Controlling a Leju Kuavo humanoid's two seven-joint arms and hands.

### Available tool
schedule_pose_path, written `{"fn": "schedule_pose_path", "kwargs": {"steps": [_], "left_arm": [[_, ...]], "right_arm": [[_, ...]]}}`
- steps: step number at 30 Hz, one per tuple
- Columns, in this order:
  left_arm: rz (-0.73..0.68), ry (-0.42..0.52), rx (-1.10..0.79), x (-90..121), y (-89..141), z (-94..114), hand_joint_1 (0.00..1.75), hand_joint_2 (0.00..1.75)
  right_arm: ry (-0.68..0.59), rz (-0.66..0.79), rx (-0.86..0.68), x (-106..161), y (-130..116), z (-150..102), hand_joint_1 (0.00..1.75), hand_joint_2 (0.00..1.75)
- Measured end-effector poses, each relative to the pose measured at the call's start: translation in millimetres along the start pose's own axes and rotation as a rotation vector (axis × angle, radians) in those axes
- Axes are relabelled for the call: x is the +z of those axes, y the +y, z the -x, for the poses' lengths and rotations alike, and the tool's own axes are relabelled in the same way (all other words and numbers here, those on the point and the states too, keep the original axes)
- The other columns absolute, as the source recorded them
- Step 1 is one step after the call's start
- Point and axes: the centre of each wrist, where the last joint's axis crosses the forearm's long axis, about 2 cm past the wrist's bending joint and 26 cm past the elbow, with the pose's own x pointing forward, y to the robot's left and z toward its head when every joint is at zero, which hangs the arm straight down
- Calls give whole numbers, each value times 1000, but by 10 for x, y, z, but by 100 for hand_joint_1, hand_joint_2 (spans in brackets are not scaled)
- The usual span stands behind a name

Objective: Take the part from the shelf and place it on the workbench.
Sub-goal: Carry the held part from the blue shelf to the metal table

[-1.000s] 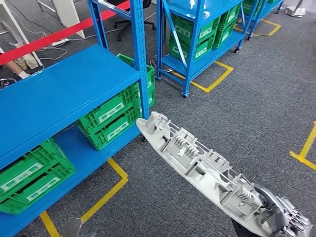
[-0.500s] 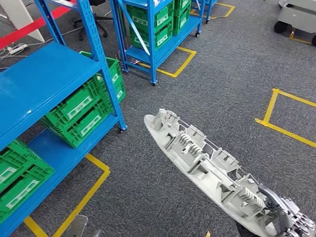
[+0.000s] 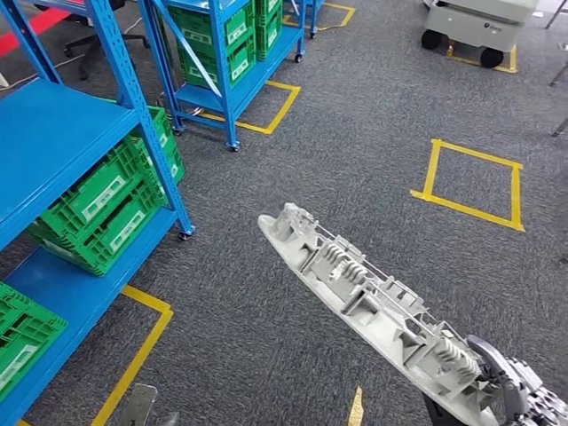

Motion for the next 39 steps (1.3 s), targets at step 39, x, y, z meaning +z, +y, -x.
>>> {"fn": "schedule_pose_path", "kwargs": {"steps": [39], "left_arm": [[60, -20, -51, -87, -96, -115, 0, 175]], "right_arm": [[12, 14, 47, -24, -97, -14, 175, 175]]}}
